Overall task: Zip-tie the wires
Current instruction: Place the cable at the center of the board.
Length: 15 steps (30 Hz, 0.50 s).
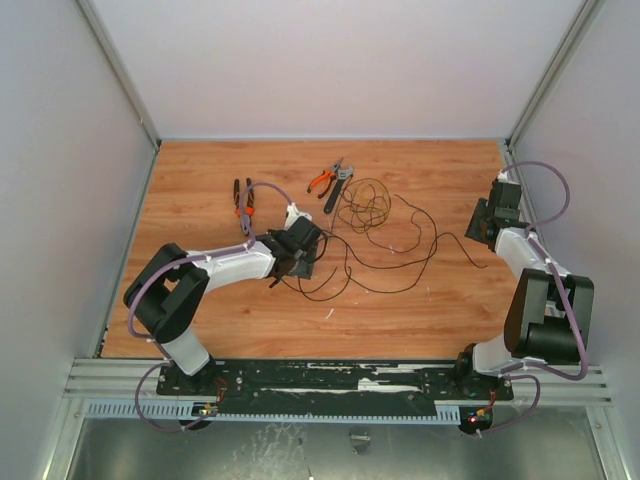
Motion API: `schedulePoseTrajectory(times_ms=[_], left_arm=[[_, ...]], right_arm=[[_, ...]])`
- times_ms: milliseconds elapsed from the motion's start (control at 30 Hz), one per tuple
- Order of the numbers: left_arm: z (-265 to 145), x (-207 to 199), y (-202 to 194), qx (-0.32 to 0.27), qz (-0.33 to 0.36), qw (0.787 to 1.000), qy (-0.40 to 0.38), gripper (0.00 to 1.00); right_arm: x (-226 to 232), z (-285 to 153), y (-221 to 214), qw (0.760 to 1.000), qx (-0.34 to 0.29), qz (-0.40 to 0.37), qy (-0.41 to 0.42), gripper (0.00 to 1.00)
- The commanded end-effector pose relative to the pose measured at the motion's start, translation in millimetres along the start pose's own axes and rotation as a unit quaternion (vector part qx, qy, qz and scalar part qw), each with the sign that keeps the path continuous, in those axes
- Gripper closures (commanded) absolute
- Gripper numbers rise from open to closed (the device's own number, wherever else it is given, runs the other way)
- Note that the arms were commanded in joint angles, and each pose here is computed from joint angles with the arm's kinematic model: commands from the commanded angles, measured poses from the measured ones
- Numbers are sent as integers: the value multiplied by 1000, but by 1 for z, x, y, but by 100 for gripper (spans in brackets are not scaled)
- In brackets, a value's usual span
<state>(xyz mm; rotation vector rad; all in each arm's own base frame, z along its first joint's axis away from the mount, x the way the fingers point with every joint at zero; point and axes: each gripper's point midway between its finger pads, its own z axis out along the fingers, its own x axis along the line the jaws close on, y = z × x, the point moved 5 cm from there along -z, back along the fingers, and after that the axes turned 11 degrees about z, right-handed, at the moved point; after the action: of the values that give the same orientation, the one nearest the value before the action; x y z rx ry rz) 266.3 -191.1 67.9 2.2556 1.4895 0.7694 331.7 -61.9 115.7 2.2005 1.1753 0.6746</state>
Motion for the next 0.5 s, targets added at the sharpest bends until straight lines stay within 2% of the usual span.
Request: schedulePoseTrajectory(times_ms=[0, 467], left_arm=[[-7, 25, -15, 15, 27, 997, 74, 15], [0, 73, -25, 48, -19, 989, 138, 9]], right_arm=[[6, -8, 22, 999, -35, 0, 18, 61], [9, -9, 28, 999, -39, -4, 24, 60]])
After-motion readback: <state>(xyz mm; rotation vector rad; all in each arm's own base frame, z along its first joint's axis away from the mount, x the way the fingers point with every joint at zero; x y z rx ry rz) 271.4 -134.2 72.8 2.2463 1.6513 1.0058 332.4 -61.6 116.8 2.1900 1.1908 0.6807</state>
